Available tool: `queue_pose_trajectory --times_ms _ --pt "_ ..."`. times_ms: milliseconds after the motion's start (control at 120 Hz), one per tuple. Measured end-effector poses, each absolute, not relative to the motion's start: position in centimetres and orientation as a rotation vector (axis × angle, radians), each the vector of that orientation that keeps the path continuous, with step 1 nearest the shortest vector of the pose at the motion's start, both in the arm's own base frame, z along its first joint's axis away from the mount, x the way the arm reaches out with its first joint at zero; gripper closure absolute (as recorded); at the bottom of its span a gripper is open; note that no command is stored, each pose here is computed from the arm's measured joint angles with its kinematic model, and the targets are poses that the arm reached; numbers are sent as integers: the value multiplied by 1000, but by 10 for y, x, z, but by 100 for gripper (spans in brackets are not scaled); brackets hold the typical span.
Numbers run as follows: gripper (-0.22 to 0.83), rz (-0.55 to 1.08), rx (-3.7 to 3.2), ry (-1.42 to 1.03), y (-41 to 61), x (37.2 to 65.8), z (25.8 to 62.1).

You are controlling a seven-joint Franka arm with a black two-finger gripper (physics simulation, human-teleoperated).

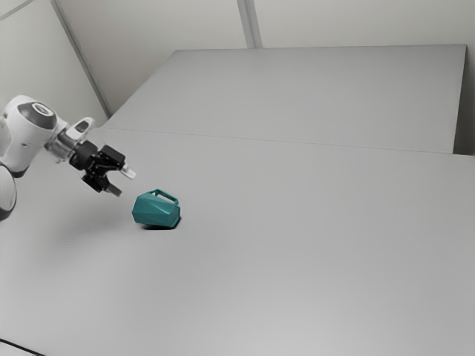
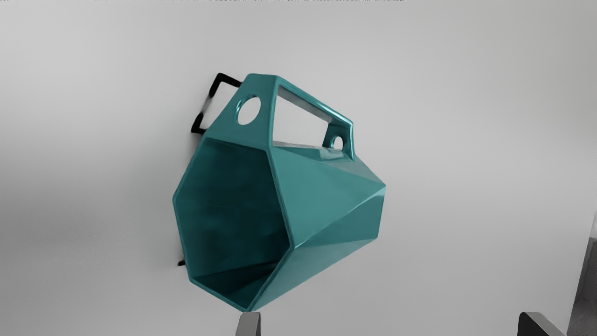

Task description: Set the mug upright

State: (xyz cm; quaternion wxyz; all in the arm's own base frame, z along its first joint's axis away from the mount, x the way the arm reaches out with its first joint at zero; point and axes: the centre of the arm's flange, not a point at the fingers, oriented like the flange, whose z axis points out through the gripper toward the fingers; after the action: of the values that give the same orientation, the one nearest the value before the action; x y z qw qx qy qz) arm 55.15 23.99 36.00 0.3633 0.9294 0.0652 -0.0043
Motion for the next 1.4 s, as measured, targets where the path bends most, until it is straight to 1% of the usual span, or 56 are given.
queue_pose_trajectory --times_ms 133,217,292,475,642,675,808,858,900,1017,1125,1208,1400 --pt "0 37 2398 143 240 554 345" --pt "0 43 2383 148 240 557 320" --pt "0 56 2372 146 240 560 307" --pt "0 99 2353 112 234 564 298" --pt "0 103 2301 117 225 555 283" --pt "3 107 2296 114 224 555 282" --pt "40 122 2289 95 223 555 284" --pt "50 128 2288 87 223 556 285" --pt "56 134 2287 80 222 556 286" --pt "64 138 2279 59 221 556 290" --pt "70 133 2259 43 217 555 292" --pt "74 139 2246 17 211 556 301" --pt "76 162 2230 -54 197 557 334"
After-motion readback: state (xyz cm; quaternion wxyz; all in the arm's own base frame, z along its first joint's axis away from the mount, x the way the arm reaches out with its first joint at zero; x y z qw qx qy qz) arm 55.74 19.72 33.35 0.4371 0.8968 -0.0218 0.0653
